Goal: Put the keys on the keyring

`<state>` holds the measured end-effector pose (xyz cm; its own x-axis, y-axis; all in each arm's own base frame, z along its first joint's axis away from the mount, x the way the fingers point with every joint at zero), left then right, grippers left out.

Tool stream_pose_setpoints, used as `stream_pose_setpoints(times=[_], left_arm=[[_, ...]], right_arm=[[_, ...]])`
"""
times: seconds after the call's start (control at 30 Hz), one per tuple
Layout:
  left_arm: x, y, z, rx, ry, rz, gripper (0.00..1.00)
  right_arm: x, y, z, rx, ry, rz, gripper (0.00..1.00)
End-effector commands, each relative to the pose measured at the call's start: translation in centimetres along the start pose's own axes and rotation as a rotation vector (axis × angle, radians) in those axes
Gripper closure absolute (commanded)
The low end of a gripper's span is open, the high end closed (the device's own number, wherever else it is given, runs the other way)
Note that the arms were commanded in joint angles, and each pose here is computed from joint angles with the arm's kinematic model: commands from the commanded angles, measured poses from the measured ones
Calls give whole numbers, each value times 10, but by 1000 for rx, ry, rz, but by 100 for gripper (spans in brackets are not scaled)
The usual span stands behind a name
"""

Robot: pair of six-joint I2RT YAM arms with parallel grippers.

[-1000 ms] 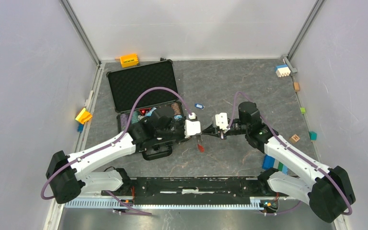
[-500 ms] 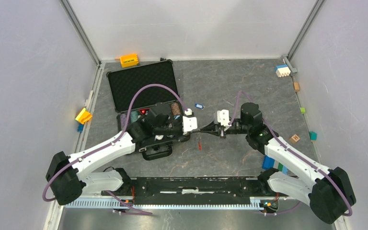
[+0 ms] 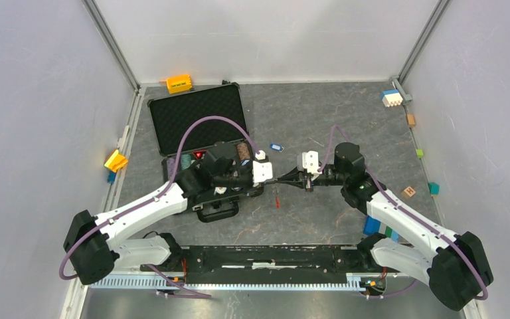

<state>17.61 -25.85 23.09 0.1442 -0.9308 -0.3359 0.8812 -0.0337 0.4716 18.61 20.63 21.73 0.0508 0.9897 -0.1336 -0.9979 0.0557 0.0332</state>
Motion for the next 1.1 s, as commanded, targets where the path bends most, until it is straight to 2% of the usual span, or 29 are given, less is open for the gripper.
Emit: stream_pose_setpoints(times=[0.0, 0.03, 0.1, 0.23, 0.33, 0.47, 0.63, 0.83, 0.97, 1.07], left_arm=[[2, 5, 11, 29, -61, 11, 98], [1, 5, 11, 31, -51, 20, 98], [-3, 6, 10, 42, -32, 32, 98], [-11, 3, 9, 64, -14, 39, 98], [-19, 0, 10, 72, -29, 38, 98], [-23, -8, 14, 35, -61, 13, 98], [-25, -11, 17, -36, -45, -11, 98], [-31, -12, 19, -42, -35, -13, 98], [-37, -16, 19, -24, -19, -38, 98], [-42, -18, 20, -18, -14, -42, 98]], right_arm=[[0, -2, 10, -51, -43, -5, 100], [-1, -3, 9, -52, -41, -16, 98], [-4, -6, 9, -59, -34, -44, 85], [-13, -19, 11, -74, 8, -135, 53], [-24, -35, 7, -87, 72, -244, 42], [-38, -59, -1, -69, 122, -419, 31], [-28, -100, -17, -27, 210, -514, 30], [-3, -163, -46, 49, 321, -582, 32], [19, -208, -56, 92, 403, -551, 34], [29, -229, -81, 162, 495, -497, 34]])
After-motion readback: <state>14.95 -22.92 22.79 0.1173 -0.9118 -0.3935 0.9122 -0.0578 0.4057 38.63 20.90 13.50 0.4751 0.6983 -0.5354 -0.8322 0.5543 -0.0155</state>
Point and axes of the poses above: each gripper's point midway between its finger pads, its own x axis out along the fingers, its own y axis along the line the jaws close on, z = x × y, the point moved 7 cm from there along -x, back along the fingers, and after that the axes turned 15 degrees about x, right-handed, at the moved point
